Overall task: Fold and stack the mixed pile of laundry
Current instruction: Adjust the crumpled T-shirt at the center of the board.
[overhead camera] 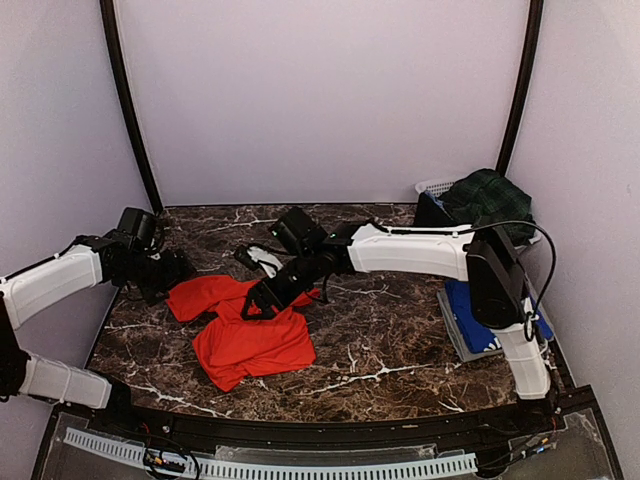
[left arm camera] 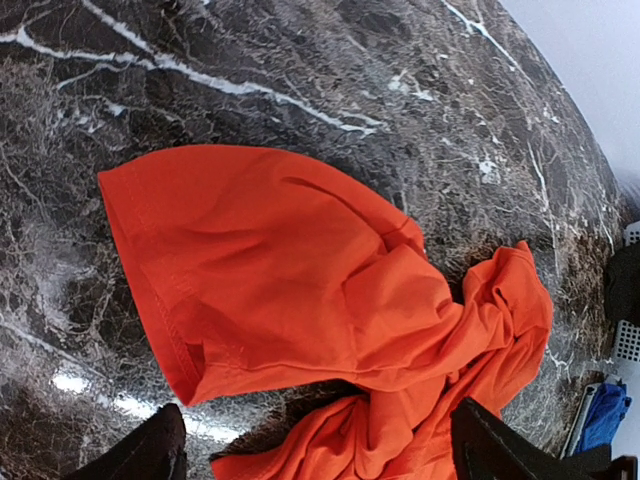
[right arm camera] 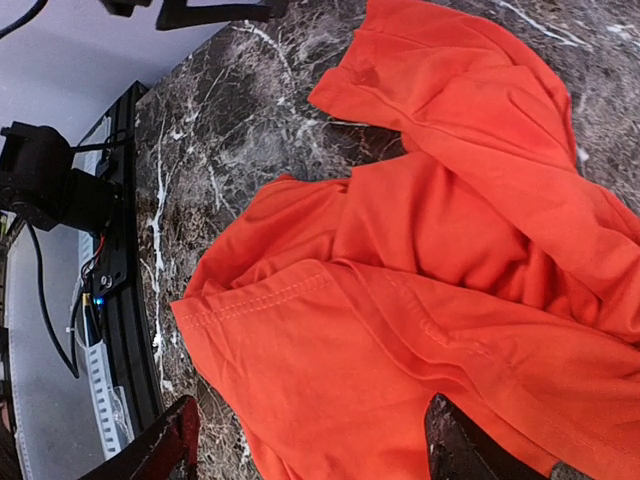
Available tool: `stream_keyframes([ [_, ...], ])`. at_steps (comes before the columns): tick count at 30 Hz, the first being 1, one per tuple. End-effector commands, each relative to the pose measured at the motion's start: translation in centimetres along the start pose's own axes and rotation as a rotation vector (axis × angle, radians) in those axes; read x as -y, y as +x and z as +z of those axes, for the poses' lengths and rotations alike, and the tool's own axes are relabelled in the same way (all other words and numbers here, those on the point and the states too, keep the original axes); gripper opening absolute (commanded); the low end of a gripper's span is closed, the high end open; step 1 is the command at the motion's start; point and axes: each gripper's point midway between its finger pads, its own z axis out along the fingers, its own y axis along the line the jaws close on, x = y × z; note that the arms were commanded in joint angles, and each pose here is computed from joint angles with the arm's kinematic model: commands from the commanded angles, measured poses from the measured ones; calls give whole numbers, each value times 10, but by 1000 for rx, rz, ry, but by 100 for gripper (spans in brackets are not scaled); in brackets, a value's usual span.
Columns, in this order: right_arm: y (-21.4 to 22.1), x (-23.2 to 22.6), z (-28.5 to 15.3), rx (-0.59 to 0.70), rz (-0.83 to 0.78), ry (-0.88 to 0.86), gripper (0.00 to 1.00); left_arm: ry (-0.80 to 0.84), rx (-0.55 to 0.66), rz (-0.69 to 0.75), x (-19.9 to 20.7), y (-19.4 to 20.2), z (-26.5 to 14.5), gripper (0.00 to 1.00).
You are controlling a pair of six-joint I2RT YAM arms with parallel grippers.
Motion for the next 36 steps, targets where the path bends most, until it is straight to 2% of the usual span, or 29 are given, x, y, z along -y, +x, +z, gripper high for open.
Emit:
stream_keyframes([
  [1,-1,-32,16,-30,-90,-5,74,-64,-32,-97,-18,6,16,91],
  [10,33,-92,48,-112,-239,-66,85,-168,-80,-178,-37,13,41,92],
  [19,46,-94,75,-150,-252,-69,82,-205,-128,-218,-47,25,62,91],
  [24,47,-72,92,-174,-264,28,80,-225,-144,-228,-50,28,71,89],
  [28,48,-58,99,-184,-269,101,71,-234,-152,-230,-52,29,77,85],
  [33,40,-51,94,-164,-279,165,42,-227,-160,-227,-51,29,83,74],
  [36,30,-56,85,-137,-284,168,25,-226,-158,-221,-50,27,85,61],
])
